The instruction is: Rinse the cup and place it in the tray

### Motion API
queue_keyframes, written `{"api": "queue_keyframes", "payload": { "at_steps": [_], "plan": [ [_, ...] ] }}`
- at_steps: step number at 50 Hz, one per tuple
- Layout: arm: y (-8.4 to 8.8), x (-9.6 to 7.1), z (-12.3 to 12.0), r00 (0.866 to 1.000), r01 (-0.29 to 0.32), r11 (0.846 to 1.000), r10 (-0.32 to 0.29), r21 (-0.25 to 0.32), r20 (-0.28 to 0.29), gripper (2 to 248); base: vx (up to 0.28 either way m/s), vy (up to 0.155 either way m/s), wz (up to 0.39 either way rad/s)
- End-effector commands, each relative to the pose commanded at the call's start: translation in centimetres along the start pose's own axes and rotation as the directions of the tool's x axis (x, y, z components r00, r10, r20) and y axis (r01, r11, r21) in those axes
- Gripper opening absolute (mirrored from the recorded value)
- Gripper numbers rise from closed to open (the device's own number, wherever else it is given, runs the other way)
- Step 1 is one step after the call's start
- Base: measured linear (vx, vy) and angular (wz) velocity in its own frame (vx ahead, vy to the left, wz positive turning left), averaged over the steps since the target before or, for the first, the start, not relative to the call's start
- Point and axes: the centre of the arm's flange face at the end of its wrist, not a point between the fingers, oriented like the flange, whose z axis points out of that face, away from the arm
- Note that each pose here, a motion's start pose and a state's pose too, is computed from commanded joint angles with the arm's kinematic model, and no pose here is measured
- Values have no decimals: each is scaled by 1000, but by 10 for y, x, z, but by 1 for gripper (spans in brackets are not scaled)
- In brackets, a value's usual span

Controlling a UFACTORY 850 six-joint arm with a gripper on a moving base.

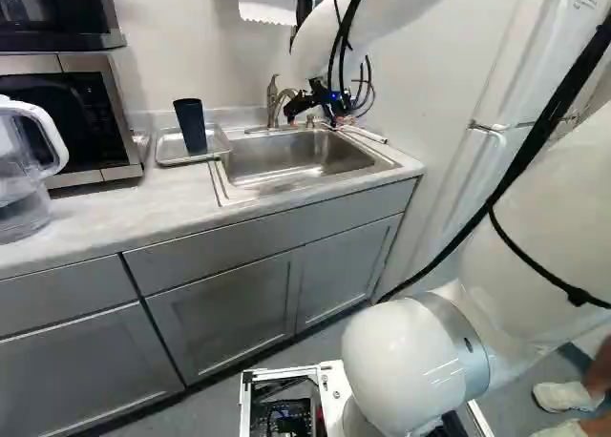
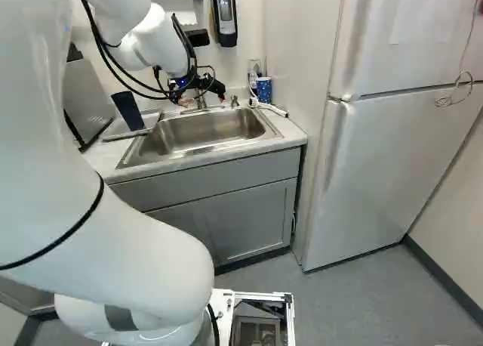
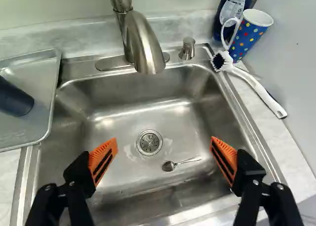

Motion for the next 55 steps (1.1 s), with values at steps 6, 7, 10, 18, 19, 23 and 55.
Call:
{"api": "queue_keyframes", "payload": {
  "at_steps": [6, 7, 10, 18, 19, 23, 55],
  "plan": [
    [0, 0, 0, 1000, 0, 1000, 0, 0, 0, 247, 0, 0, 0],
    [0, 0, 0, 1000, 0, 1000, 0, 0, 0, 247, 0, 0, 0],
    [0, 0, 0, 1000, 0, 1000, 0, 0, 0, 247, 0, 0, 0],
    [0, 0, 0, 1000, 0, 1000, 0, 0, 0, 247, 0, 0, 0],
    [0, 0, 0, 1000, 0, 1000, 0, 0, 0, 247, 0, 0, 0],
    [0, 0, 0, 1000, 0, 1000, 0, 0, 0, 247, -29, -21, 13],
    [0, 0, 0, 1000, 0, 1000, 0, 0, 0, 247, -58, -18, 5]
  ]
}}
